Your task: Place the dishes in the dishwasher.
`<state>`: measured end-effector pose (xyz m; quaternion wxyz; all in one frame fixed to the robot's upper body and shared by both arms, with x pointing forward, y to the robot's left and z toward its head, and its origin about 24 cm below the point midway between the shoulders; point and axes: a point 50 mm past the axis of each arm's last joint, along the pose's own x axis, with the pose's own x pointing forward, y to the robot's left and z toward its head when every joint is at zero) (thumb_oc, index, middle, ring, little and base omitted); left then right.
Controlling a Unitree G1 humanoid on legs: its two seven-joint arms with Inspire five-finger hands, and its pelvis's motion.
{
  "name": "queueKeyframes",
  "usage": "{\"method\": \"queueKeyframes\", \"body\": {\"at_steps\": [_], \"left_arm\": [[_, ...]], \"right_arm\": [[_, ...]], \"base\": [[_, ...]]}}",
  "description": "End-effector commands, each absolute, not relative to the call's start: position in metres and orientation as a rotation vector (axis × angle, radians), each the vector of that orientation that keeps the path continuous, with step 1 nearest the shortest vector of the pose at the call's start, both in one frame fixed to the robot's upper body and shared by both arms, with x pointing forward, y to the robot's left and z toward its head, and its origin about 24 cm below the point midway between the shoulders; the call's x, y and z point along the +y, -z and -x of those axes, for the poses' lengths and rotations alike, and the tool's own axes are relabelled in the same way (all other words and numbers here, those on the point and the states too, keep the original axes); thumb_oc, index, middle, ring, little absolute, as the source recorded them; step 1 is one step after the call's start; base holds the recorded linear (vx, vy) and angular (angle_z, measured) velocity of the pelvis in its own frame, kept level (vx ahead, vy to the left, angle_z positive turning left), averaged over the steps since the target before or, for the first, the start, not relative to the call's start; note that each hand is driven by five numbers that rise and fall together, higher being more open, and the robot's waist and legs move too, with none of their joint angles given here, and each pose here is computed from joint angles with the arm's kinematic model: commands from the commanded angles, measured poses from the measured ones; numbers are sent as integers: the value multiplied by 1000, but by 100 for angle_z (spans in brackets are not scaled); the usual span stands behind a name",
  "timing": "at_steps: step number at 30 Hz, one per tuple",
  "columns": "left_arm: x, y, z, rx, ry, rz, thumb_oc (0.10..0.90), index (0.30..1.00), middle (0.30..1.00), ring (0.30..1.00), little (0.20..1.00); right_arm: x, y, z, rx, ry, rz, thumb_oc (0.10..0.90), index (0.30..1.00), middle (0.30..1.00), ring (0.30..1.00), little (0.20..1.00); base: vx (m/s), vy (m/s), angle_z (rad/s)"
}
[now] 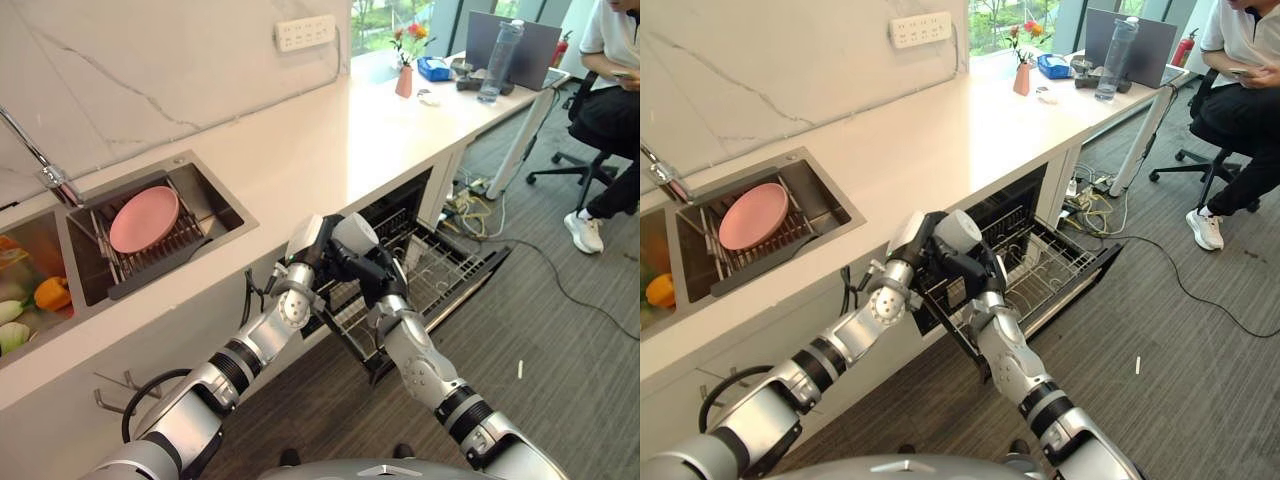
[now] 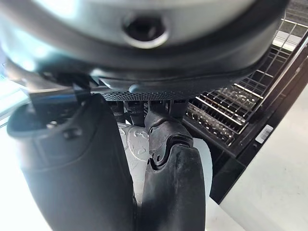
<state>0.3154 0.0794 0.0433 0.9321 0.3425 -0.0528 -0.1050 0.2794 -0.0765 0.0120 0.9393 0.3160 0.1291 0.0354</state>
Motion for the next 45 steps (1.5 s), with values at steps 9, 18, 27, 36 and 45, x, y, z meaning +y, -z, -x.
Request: {"method": "queueKeyframes", "body": {"at_steps": [9,18,27,36,45], "left_arm": [[-17,-105,-305,-456,479,-531,400,300,300,300,300],[-9,-95,-303,-389,498,-504,800,900,900,900,900],[21,-107,-288,-406,534,-385,800,900,900,900,900],[34,-102,-284,-364,518,-328,800,900,900,900,900],[70,-83,-281,-279,441,-320,800,900,900,900,900]], "right_arm": [[-41,-122,-321,-119,-108,-957,400,300,300,300,300],[-62,-137,-321,-204,3,-1088,400,300,300,300,300],[-88,-151,-319,-315,78,-1106,400,300,300,300,300],[-102,-157,-317,-373,129,-1107,400,300,300,300,300],[-125,-139,-314,-348,134,-787,400,300,300,300,300]], "base": [[0,0,0],[0,0,0],[0,1,1],[4,-2,6],[0,0,0]]}}
